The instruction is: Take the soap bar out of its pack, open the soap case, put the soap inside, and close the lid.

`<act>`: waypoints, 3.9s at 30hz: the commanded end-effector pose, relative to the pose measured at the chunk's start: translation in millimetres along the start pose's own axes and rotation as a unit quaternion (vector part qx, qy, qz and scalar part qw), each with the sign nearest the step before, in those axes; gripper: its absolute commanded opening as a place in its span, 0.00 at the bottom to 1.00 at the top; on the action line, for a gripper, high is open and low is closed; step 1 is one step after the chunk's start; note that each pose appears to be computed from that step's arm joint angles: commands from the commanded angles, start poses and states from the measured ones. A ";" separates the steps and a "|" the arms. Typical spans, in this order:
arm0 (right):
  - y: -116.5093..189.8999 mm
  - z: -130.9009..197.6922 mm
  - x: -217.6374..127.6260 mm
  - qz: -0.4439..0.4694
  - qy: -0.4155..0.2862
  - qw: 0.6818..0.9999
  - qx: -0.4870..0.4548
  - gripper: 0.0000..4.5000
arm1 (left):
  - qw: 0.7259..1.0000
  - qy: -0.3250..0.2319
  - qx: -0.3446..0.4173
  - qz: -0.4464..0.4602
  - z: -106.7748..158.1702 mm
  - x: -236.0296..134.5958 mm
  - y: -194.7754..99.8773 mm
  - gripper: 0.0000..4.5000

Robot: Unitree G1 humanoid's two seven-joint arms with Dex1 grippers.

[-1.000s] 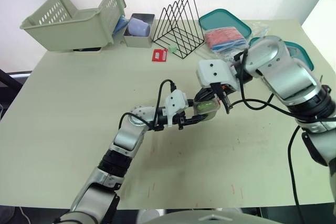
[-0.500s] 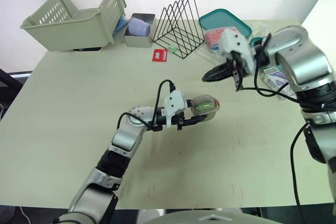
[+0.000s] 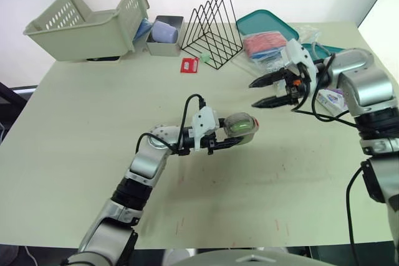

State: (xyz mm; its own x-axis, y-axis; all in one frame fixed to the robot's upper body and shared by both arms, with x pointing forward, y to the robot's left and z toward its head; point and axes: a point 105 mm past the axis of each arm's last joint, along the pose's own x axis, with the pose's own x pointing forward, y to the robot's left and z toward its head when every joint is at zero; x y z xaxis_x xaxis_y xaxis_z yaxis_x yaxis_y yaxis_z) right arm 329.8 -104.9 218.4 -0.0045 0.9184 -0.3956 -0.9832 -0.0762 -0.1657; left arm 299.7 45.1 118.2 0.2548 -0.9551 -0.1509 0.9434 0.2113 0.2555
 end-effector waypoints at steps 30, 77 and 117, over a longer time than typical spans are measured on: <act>22.4 -7.9 37.1 0.045 -0.008 0.998 -0.035 1.00 | 1.000 -0.017 0.024 0.003 14.0 -3.9 -1.9 0.44; 19.2 -7.6 17.3 0.048 0.016 0.996 -0.068 0.41 | 1.000 -0.014 0.020 0.007 12.9 -5.4 -1.1 0.44; 14.3 -34.6 32.7 0.058 0.102 0.990 -0.072 0.41 | 0.999 -0.022 0.021 0.012 16.3 -1.4 -2.5 0.44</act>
State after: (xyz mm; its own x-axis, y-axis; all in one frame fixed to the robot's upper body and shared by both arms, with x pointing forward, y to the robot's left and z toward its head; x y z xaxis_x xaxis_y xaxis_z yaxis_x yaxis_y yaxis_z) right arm 316.8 -86.1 185.0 -0.0920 0.8362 -0.5406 -0.9249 -0.2729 -0.2648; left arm 298.9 49.1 117.3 0.2873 -0.9452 -0.1550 0.9367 0.2434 0.2518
